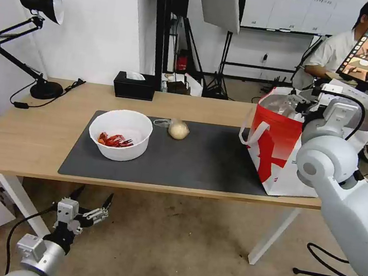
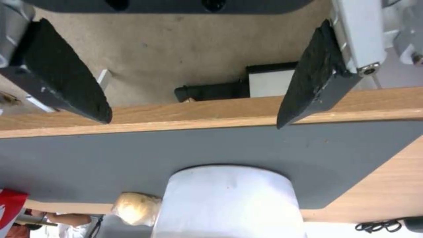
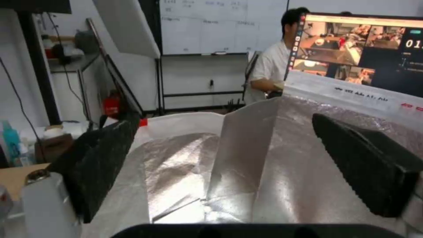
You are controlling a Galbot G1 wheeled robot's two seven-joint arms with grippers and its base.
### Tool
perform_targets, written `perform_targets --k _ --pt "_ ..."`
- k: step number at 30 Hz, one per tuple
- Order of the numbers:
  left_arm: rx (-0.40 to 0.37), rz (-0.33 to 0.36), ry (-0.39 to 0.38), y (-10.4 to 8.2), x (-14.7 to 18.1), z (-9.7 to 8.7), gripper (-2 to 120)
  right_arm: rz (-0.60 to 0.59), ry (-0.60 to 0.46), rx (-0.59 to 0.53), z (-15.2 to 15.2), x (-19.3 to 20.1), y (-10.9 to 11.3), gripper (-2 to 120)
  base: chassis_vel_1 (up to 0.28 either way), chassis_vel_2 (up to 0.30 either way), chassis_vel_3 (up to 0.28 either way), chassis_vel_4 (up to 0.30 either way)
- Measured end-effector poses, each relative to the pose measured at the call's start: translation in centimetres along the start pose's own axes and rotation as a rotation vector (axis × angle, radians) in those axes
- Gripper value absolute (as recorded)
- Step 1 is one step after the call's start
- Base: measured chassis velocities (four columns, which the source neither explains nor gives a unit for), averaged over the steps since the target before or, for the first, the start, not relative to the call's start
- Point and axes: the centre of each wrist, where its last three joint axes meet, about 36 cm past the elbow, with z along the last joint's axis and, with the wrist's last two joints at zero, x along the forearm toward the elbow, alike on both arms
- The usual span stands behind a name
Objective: Pick up the trash from the table and place it into the takeout bag.
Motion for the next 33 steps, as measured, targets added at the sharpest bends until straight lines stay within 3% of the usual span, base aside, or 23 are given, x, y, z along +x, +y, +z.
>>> perform_targets --k 14,23,25,29,33 --pt "-0.002 0.002 -0.003 0.0 -0.1 -0.1 100 -0.031 -0.005 -0.017 0.2 -0.1 0.4 100 0.000 0.000 0.000 0.000" --pt "0.000 0.000 -0.003 0.1 -0.3 0.0 100 -0.373 -0.163 -0.170 1.0 3.3 0.6 100 0.000 0.000 0.000 0.000" --pt "0.000 0.000 -0.003 0.1 -0.3 0.0 100 -0.415 -0.168 -0.180 1.5 3.9 0.4 100 0.000 0.000 0.000 0.000" --pt "0.003 -0.002 -0.006 0.1 -0.3 0.1 100 -0.608 -0.163 -0.194 4.7 6.8 -0.9 100 0.000 0.000 0.000 0.000" --pt "0.008 -0.002 -0.008 0.1 -0.4 0.3 100 -0.699 -0.151 -0.188 6.5 8.7 -1.8 100 0.000 0.000 0.000 0.000"
